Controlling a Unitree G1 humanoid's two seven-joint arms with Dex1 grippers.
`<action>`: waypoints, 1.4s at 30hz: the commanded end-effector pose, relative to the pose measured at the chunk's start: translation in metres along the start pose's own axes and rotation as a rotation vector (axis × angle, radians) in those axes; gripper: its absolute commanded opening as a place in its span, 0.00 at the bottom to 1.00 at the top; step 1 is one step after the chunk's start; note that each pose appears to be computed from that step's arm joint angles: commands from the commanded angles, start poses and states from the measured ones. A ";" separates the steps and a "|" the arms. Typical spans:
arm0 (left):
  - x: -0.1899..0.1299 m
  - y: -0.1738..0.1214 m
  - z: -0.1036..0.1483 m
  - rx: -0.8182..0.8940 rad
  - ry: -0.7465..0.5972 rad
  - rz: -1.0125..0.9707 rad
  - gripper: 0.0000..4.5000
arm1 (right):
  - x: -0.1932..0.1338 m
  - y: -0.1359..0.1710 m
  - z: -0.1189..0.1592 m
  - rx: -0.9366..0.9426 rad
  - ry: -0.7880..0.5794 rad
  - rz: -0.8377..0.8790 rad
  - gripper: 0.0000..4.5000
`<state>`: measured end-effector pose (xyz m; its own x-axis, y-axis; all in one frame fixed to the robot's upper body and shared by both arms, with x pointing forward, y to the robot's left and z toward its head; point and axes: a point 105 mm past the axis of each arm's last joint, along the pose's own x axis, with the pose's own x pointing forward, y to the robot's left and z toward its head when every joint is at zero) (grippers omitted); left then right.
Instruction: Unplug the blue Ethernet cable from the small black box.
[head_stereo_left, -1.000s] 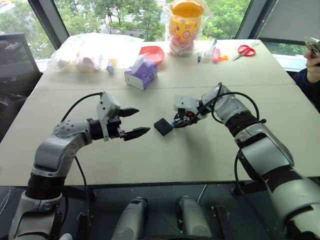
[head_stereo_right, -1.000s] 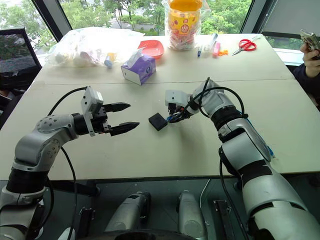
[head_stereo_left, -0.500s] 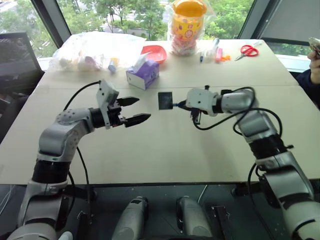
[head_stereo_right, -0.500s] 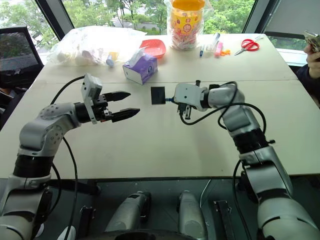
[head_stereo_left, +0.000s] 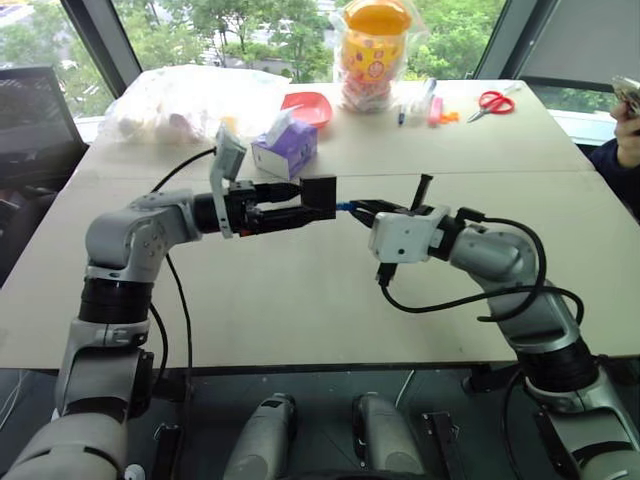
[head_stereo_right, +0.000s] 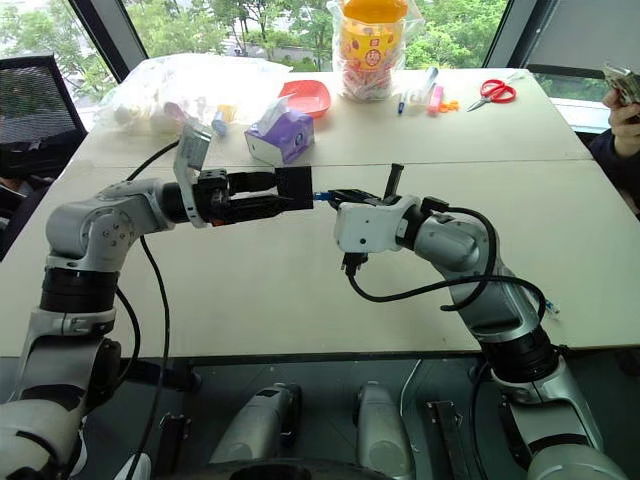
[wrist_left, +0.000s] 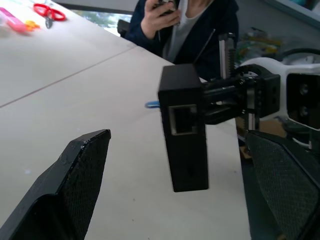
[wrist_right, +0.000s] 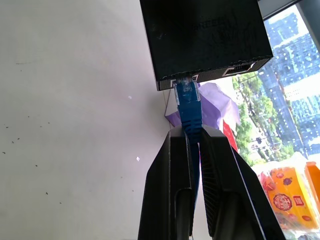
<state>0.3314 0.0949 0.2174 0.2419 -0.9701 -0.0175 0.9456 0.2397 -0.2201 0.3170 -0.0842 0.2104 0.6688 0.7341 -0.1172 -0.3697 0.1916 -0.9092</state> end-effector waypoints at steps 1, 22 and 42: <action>0.002 -0.007 0.015 0.049 -0.020 -0.033 1.00 | -0.003 -0.011 0.014 -0.051 -0.032 -0.043 0.01; 0.001 -0.005 0.005 0.153 0.089 -0.082 0.10 | -0.008 -0.010 0.020 0.303 -0.081 0.203 0.60; 0.001 -0.014 0.006 0.241 0.131 -0.152 0.10 | -0.005 -0.008 0.017 1.069 0.023 0.579 0.68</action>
<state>0.3235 0.0908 0.2155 0.0827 -0.9872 -0.1365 0.9948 0.0900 -0.0480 0.3090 -0.0817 0.2155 0.2532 0.8706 -0.4218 -0.9445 0.3169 0.0871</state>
